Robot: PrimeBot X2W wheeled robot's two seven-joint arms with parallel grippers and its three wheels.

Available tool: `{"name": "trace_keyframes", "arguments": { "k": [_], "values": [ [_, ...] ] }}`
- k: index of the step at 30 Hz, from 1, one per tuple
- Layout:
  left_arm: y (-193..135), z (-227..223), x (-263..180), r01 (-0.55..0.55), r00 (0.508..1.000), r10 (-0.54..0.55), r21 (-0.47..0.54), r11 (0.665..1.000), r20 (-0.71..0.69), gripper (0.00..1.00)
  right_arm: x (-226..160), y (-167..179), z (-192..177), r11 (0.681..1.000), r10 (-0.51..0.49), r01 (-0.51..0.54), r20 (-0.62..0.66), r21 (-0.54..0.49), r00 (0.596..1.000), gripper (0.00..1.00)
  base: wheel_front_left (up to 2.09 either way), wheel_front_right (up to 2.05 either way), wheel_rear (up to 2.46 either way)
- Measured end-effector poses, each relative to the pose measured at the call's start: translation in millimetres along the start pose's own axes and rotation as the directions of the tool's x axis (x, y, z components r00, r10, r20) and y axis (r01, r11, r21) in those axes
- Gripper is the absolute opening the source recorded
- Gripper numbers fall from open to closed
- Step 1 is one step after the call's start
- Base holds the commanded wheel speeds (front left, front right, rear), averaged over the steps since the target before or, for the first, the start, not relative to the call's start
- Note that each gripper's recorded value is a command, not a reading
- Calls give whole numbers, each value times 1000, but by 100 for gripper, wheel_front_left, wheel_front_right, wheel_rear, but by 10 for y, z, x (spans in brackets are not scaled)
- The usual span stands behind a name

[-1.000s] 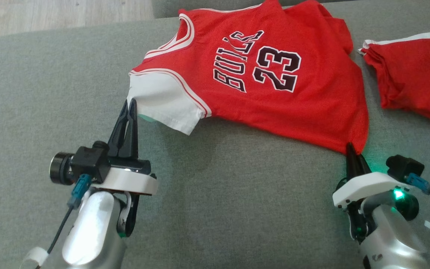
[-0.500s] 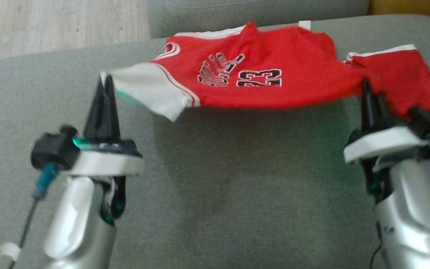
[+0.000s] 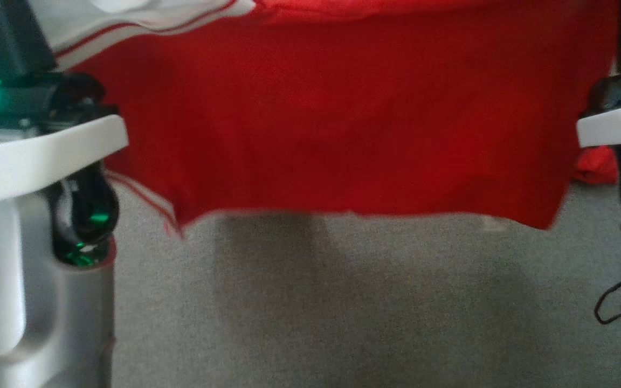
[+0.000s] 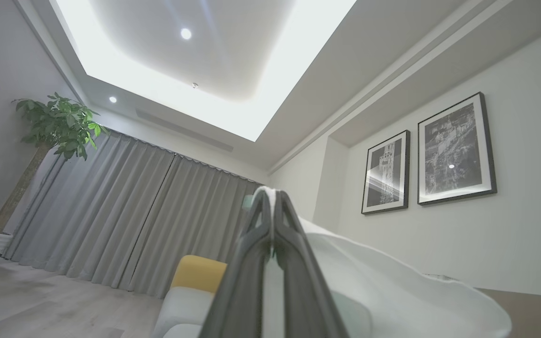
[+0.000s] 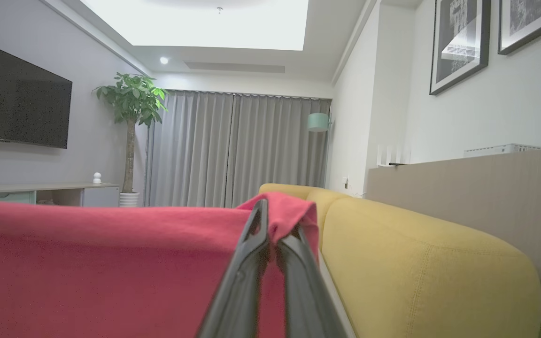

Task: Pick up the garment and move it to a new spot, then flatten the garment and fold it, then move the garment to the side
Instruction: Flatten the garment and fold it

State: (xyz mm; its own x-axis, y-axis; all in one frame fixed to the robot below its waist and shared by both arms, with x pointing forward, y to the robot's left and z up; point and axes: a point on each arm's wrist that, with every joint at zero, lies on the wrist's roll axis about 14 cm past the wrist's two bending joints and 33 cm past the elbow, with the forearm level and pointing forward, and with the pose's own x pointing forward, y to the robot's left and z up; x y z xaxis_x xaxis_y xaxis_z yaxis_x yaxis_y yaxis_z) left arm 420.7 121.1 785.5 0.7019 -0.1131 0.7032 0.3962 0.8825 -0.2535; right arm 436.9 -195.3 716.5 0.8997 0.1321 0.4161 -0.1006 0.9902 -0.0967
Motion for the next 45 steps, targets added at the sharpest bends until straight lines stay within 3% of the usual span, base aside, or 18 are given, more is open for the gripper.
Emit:
{"name": "trace_keyframes", "arguments": {
  "k": [6, 12, 19, 26, 29, 32, 38, 45],
  "values": [
    [-1, 161, 76, 20, 1000, -20, 19, 1000, 4, 0, -4, -3, 168, 1000, -2, 2, 16, -17, 1000, 0, 0, 0, 0],
    [383, -401, 201, -4, 983, 22, 93, 996, -185, 0, 116, -39, -293, 1000, -10, 9, -118, -6, 993, 0, 0, 0, 0],
    [964, -1076, 530, -28, 943, 86, 180, 983, -322, 0, 778, -10, -754, 998, 49, -55, -199, -25, 979, 0, 0, 0, 0],
    [1379, -1272, 1113, -61, 962, 125, 256, 965, -241, 0, 1734, -82, -790, 996, 53, -59, -85, -65, 995, 0, 0, 0, 0],
    [1492, -1285, 1174, -60, 967, 128, 289, 956, -221, 0, 1922, -73, -900, 996, 45, -50, -63, -72, 997, 0, 0, 0, 0],
    [1579, -1448, 1049, -50, 955, 136, 306, 951, -265, 0, 1894, 23, -1282, 995, 61, -71, -133, -69, 989, 0, 0, 0, 0],
    [1688, -2024, 362, -34, 877, 174, 302, 953, -448, 0, 1367, 205, -2216, 989, 106, -138, -393, -54, 913, 0, 0, 0, 0],
    [1732, -2427, -800, -30, 726, 222, 292, 956, -651, 0, 412, 497, -2924, 959, 197, -284, -665, -23, 720, 0, 0, 0, 0]
  ]
}}
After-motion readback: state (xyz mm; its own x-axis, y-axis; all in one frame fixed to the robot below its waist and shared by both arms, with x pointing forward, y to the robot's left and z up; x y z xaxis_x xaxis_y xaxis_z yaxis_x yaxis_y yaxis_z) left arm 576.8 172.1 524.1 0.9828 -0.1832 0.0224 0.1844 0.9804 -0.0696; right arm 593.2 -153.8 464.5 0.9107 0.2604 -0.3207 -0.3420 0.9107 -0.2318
